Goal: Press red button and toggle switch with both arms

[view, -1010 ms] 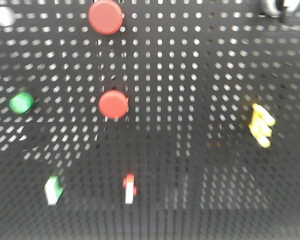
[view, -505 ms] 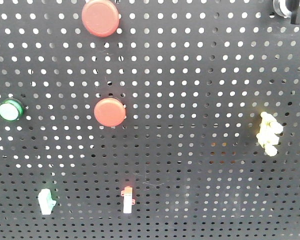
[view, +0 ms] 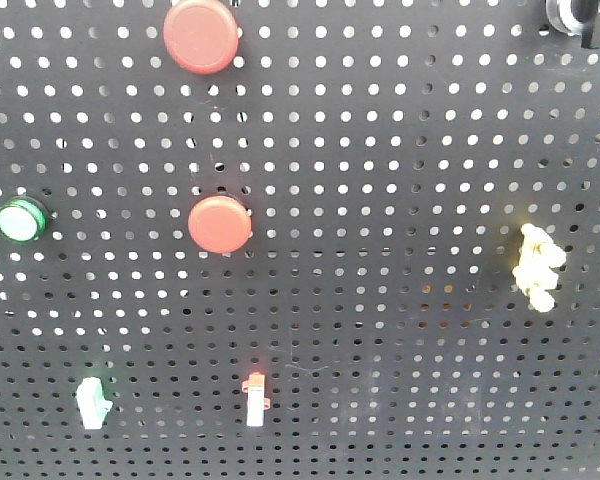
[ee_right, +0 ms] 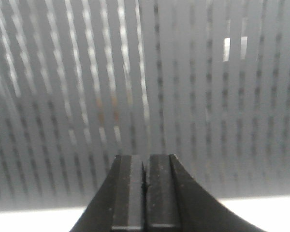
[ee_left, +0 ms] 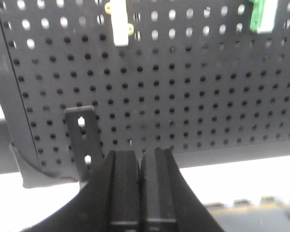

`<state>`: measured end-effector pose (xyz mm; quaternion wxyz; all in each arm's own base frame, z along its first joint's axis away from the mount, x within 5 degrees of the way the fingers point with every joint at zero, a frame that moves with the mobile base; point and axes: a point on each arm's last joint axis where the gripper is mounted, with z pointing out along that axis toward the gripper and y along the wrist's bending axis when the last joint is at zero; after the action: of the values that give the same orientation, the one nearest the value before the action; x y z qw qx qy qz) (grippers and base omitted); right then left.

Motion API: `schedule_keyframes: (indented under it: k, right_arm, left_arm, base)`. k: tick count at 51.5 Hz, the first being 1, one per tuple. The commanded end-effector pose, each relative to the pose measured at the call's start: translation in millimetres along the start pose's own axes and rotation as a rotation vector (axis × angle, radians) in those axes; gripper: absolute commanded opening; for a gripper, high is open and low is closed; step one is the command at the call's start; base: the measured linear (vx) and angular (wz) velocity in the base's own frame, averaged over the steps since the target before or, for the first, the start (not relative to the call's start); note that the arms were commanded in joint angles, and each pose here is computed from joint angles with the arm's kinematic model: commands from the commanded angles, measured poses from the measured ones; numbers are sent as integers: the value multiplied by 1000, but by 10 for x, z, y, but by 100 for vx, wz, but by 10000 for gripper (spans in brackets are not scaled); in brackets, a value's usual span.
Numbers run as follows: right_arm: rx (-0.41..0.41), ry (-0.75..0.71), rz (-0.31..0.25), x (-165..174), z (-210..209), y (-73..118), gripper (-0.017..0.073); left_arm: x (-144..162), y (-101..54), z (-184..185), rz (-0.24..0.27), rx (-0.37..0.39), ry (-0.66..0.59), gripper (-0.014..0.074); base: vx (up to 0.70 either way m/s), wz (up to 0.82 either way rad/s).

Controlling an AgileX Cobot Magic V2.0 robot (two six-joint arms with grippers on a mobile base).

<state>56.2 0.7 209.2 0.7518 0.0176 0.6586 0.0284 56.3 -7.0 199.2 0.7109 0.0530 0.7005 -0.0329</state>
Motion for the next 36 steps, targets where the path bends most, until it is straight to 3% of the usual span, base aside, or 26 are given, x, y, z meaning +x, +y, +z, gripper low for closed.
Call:
schedule_keyframes:
  k: [1,4,10,15,20,28,36]
  right_arm:
    - [-17,-235,11,-247,-39,18,-3]
    - [-20,-281,7,-397,-58,28,-3]
    - [-17,-293,-31,-836,-91,58,-3]
    - [-8,-281,-85,-1236,-59,83,-3]
    - [4,-272,-112,-1708,45,107,-3]
    - [7,-242,-80,-2217,325,132,-3]
    - [-10,-259,-2,-2438,466,151,-3]
  left_arm:
    - [-212,11,-38,-41,-8,-230,2]
    - [-380,18,-76,-54,-8,-314,2]
    - [-851,31,-175,-33,-11,-425,2]
    - [-1243,39,-149,18,-19,-427,2]
    - [-1710,52,9,25,-18,-387,2]
    - [-2375,70,378,15,-11,-303,2]
    - [-2778,81,524,12,-11,-342,2]
  base:
    - [0,0]
    - [0,0]
    - [0,0]
    - [0,-1]
    - [0,0]
    - [0,0]
    - [0,0]
